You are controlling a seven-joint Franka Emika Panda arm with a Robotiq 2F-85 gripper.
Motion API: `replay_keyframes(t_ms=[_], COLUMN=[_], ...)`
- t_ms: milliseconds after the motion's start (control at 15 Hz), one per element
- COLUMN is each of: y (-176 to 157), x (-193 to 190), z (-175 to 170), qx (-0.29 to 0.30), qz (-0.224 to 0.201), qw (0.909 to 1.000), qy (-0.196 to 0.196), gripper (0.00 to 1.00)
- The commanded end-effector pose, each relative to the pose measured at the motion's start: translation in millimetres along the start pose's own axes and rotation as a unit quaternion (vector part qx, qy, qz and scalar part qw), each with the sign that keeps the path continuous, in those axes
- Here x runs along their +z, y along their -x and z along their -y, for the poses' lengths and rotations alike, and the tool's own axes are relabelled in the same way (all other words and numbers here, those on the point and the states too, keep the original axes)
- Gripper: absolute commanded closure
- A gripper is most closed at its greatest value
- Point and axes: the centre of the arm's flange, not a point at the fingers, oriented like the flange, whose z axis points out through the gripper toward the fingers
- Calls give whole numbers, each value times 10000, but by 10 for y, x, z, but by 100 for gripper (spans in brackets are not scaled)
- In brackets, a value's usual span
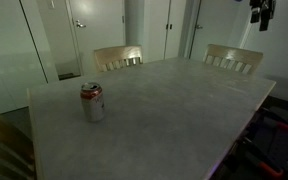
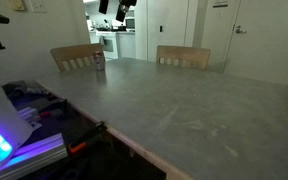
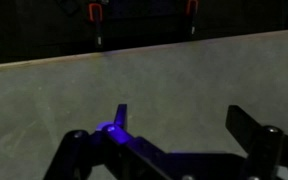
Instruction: Move the can to the right
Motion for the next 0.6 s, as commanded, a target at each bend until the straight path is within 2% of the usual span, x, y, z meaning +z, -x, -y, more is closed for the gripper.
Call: replay_keyframes(t_ms=[0, 267, 533], y=[0, -343, -755], x=[0, -177, -408], z=[0, 36, 202], qx=[1, -249, -845], qz=[0, 134, 212], qw=[10000, 9994, 9952], qy=[0, 173, 451], gripper=[0, 0, 0])
